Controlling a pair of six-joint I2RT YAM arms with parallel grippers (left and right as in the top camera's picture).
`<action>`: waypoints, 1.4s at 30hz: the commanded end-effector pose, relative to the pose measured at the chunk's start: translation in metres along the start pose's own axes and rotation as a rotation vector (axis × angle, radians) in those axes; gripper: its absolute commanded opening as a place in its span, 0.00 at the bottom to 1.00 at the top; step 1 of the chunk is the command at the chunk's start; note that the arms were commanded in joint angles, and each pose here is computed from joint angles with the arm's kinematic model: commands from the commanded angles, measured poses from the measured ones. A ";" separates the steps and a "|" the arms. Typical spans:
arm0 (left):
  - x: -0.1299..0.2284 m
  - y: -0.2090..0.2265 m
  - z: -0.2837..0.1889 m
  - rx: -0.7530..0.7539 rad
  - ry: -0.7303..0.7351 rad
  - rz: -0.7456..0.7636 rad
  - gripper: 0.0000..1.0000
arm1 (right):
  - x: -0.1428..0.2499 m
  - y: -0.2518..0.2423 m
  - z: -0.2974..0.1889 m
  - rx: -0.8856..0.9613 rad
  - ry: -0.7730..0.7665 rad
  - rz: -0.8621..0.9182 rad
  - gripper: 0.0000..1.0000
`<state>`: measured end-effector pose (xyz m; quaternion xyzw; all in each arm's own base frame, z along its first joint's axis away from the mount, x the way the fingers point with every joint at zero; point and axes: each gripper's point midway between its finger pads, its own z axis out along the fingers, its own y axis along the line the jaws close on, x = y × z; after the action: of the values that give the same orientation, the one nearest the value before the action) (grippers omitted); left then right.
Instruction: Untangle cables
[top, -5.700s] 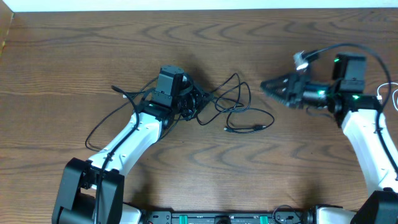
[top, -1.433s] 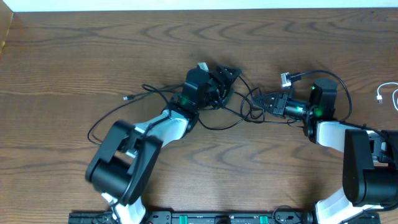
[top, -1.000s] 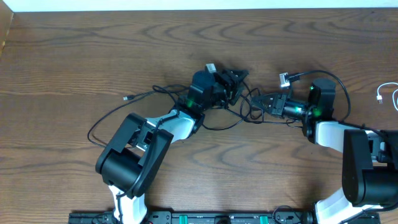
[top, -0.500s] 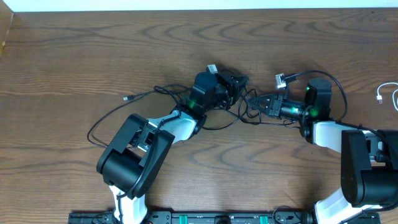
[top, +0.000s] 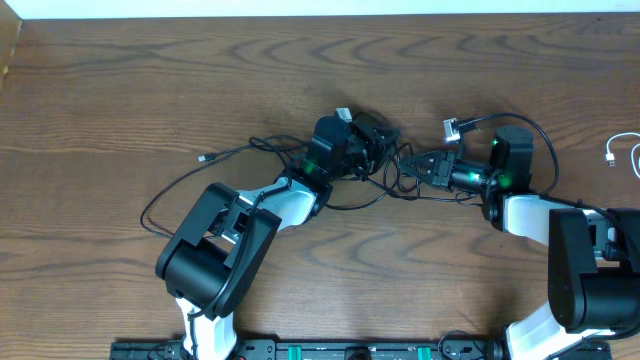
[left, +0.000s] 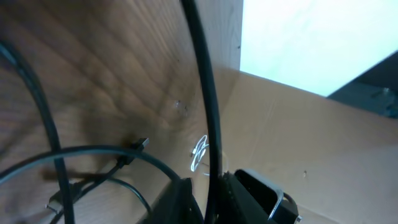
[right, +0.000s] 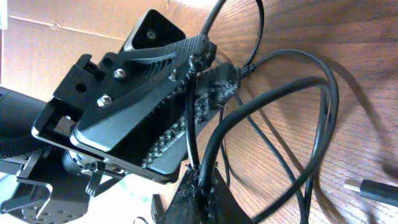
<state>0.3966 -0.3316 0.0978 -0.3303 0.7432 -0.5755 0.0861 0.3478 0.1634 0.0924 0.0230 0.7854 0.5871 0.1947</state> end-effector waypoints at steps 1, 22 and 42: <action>0.000 -0.004 0.004 0.007 0.013 0.038 0.08 | 0.000 0.001 0.002 -0.003 0.005 -0.023 0.01; -0.014 -0.112 -0.101 0.253 0.221 0.353 0.07 | 0.014 -0.091 -0.025 0.440 -0.067 0.126 0.01; 0.026 -0.262 -0.301 0.610 -0.096 0.758 0.08 | 0.048 -0.157 -0.100 0.806 -0.082 0.364 0.01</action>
<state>0.3413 -0.1474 0.4158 -0.0550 0.6171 -0.6888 0.3765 0.3197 0.0705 -0.0068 0.2211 0.9012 0.3560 0.1105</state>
